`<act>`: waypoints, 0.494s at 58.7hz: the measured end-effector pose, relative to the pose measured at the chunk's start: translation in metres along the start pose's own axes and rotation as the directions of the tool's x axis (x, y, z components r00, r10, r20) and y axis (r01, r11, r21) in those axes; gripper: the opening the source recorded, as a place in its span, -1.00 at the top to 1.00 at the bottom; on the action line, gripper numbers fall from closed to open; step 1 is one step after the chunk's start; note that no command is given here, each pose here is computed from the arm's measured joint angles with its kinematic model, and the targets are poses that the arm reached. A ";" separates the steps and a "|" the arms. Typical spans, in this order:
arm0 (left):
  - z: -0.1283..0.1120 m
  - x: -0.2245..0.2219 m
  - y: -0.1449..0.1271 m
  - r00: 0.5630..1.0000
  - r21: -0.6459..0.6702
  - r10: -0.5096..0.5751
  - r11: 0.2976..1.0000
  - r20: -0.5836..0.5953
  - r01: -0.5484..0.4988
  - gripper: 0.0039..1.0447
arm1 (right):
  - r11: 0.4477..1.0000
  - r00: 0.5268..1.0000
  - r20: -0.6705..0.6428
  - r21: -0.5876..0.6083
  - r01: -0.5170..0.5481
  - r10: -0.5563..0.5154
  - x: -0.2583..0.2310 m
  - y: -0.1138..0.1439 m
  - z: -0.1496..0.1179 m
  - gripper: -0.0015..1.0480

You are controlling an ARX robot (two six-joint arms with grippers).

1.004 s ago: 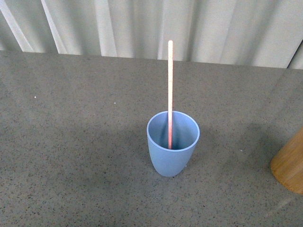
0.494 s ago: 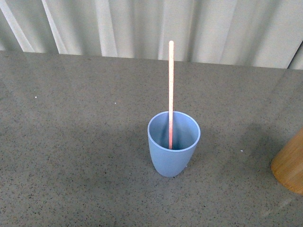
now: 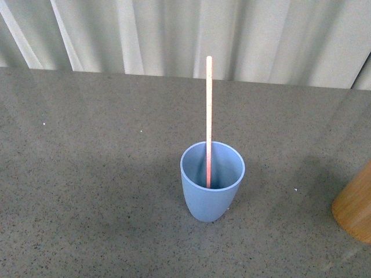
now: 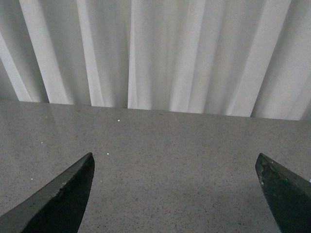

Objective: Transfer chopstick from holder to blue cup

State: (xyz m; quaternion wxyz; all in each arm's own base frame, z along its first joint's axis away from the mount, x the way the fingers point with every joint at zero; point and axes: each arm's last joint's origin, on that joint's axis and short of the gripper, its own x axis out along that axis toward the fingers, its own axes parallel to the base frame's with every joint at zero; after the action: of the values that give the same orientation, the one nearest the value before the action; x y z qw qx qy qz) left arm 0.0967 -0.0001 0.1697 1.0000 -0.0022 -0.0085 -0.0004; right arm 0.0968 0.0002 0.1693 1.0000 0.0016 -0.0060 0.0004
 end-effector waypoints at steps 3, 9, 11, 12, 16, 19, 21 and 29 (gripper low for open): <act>0.000 0.000 0.000 1.000 0.000 0.000 1.000 0.000 0.000 -0.87 | 1.000 1.000 0.000 0.000 0.000 0.000 0.000 0.000 0.000 -0.81; 0.000 0.000 0.000 1.000 0.000 0.000 1.000 0.000 0.000 -0.87 | 1.000 1.000 0.000 0.000 0.000 0.000 0.000 0.000 0.000 -0.81; 0.000 0.000 0.000 1.000 0.000 0.000 1.000 0.000 0.000 -0.87 | 1.000 1.000 0.000 0.000 0.000 0.000 0.000 0.000 0.000 -0.81; 0.000 0.000 0.000 1.000 0.000 0.000 1.000 0.000 0.000 -0.87 | 1.000 1.000 0.000 0.000 0.000 0.000 0.000 0.000 0.000 -0.81; 0.000 0.000 0.000 1.000 0.000 0.000 1.000 0.000 0.000 -0.87 | 1.000 1.000 0.000 0.000 0.000 0.000 0.000 0.000 0.000 -0.81; 0.000 0.000 0.000 1.000 0.000 0.000 1.000 0.000 0.000 -0.87 | 1.000 1.000 0.000 0.000 0.000 0.000 0.000 0.000 0.000 -0.81; 0.000 0.000 0.000 1.000 0.000 0.000 1.000 0.000 0.000 -0.87 | 1.000 1.000 0.000 0.000 0.000 0.000 0.000 0.000 0.000 -0.81; 0.000 0.000 0.000 1.000 0.000 0.000 1.000 0.000 0.000 -0.87 | 1.000 1.000 0.000 0.000 0.000 0.000 0.000 0.000 0.000 -0.81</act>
State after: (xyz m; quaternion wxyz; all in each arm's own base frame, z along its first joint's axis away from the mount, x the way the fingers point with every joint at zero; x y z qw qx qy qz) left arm 0.0967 -0.0001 0.1697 1.0000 -0.0022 -0.0085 -0.0004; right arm 0.0968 0.0002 0.1693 1.0000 0.0016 -0.0060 0.0004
